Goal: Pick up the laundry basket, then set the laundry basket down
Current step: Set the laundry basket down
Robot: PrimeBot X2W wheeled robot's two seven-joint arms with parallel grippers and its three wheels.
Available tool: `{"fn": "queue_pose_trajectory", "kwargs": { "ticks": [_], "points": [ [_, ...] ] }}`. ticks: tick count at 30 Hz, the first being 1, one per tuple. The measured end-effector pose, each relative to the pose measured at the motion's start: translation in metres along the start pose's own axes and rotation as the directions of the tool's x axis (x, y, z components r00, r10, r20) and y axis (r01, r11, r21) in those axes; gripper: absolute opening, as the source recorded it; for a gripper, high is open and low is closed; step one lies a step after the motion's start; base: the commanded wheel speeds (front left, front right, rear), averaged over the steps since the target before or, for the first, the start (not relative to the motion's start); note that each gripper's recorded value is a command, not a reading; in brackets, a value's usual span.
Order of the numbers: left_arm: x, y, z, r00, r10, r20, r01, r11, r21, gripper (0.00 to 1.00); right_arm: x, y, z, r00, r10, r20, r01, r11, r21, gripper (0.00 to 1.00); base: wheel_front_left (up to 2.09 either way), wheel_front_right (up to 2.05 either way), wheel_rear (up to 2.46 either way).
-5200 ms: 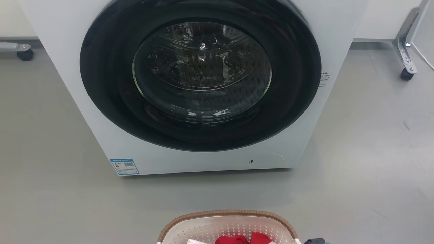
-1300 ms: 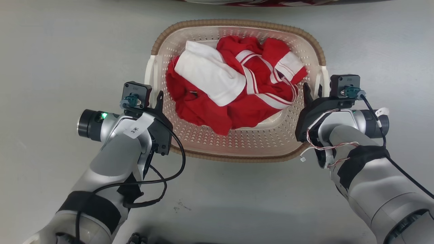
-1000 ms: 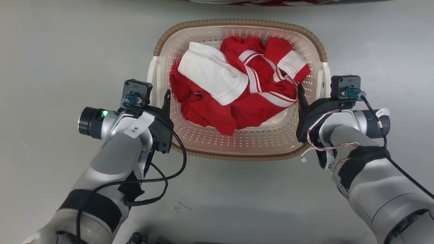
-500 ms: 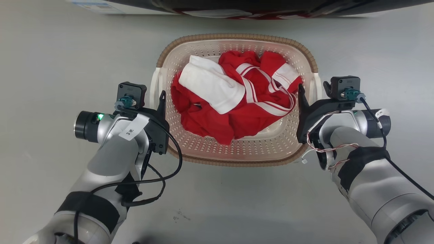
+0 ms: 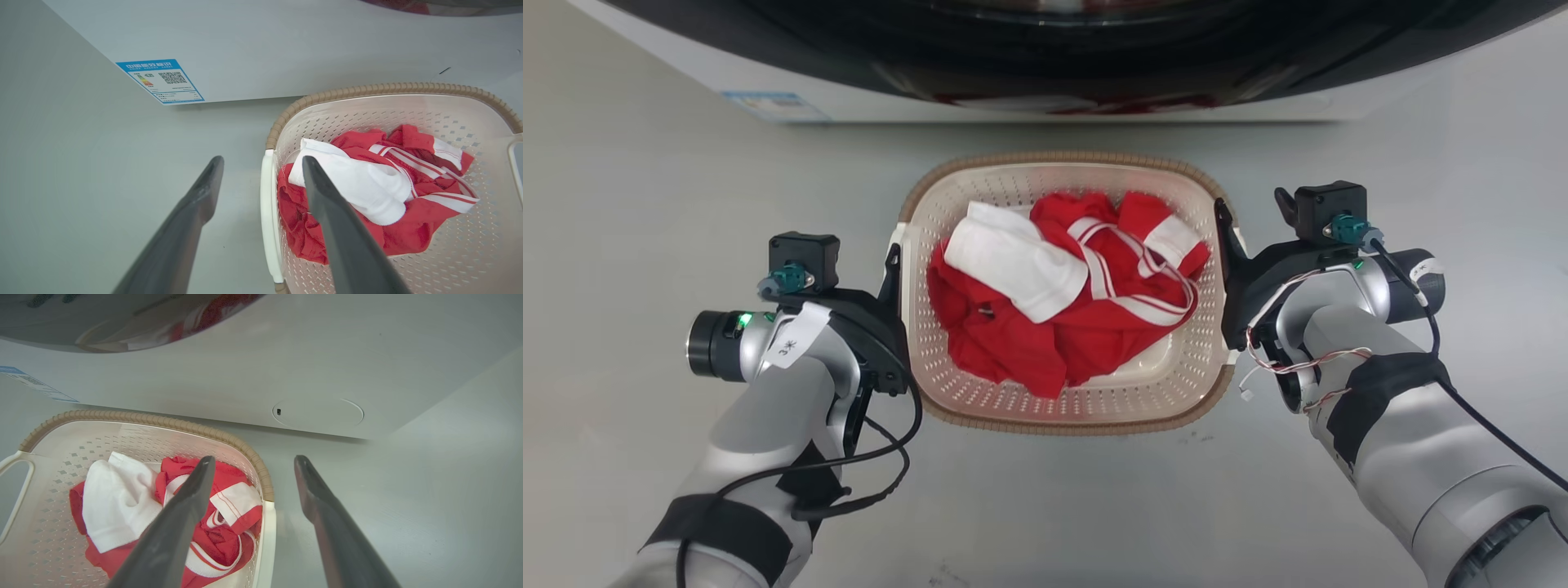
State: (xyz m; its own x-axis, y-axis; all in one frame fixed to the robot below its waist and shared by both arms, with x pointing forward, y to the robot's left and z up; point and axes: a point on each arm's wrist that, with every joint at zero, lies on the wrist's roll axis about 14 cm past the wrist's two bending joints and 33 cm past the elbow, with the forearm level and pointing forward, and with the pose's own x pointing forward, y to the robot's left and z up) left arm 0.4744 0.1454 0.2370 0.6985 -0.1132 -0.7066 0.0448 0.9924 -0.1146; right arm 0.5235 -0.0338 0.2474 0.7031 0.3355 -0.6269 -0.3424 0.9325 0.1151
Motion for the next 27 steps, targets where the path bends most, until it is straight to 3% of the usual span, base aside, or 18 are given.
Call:
{"fn": "queue_pose_trajectory", "kwargs": {
  "ticks": [13,27],
  "points": [
    [-0.045,-0.016,0.050,0.983,-0.015,0.181,0.025,0.998,-0.054,1.00,-0.053,0.011,0.056,0.987,0.001,0.163,-0.014,0.997,0.081,1.00,0.00,0.00,0.00],
    [-0.120,-0.012,0.052,0.947,0.020,0.322,0.012,0.995,-0.095,1.00,-0.130,0.016,0.080,0.944,-0.050,0.326,-0.015,0.981,0.196,1.00,0.00,0.00,0.00]
  ]
}}
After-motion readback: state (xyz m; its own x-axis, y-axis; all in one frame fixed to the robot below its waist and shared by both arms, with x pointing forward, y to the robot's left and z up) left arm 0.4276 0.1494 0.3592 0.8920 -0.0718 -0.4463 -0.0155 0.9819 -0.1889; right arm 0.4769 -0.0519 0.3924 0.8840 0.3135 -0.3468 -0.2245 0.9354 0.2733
